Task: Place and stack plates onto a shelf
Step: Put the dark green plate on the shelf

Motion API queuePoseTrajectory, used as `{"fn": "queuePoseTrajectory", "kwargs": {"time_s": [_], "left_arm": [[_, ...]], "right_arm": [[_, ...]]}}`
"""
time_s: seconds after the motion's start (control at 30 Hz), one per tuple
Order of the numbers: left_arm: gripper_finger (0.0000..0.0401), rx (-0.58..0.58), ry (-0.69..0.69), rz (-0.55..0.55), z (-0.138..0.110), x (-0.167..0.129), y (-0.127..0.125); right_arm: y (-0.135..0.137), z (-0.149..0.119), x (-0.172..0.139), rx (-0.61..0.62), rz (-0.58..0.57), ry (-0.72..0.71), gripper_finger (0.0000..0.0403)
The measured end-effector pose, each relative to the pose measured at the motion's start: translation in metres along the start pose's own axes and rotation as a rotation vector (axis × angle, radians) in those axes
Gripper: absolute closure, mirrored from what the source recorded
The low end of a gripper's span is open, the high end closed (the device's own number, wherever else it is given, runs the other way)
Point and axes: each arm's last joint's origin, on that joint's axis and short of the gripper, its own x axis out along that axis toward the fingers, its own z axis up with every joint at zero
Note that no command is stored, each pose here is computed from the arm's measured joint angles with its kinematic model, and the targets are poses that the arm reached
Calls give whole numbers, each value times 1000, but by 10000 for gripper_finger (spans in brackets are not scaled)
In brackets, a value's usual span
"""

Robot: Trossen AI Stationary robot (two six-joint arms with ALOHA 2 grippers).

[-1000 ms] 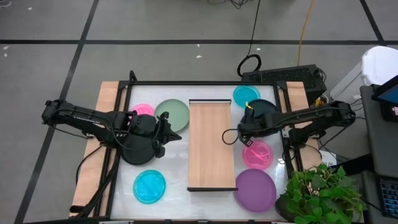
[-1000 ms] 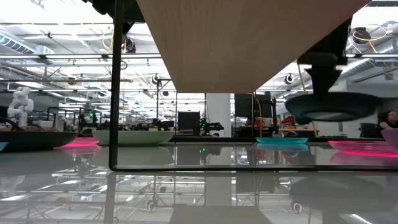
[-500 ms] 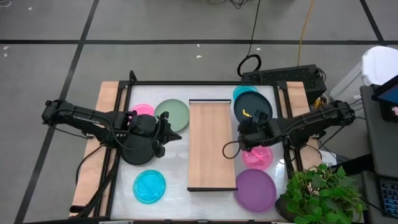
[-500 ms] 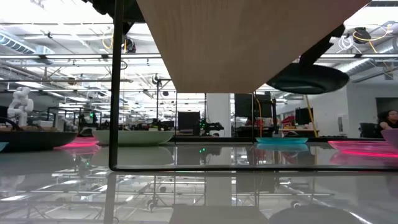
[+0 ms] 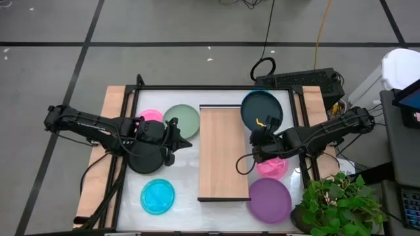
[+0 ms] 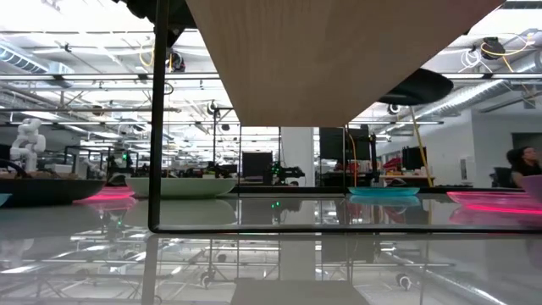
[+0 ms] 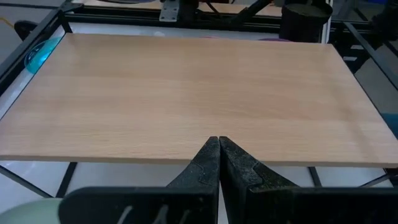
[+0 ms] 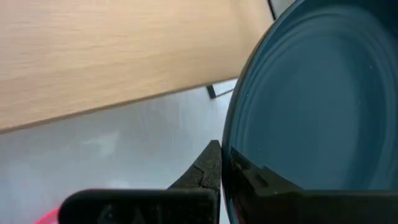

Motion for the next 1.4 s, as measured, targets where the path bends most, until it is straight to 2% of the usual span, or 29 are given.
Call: {"fn": "queuePoseTrajectory", "kwargs": {"time_s": [0.53,0.7,0.8,1.13,1.4], "left_arm": [[398,24,32,5,-8,16,-25],[398,-6,27,14,-9,15,-31],[398,-16,24,20,-10,14,-35],[398,-52,25,0,-13,11,-48],[398,-47,19,6,-15,9,-56]], "right_arm": [[11,38,-7,-231,41,-333,403],[20,49,-5,-347,109,-409,403],[27,53,1,-435,129,-421,403],[52,58,28,-708,85,-366,403],[50,61,33,-721,72,-363,403]]}}
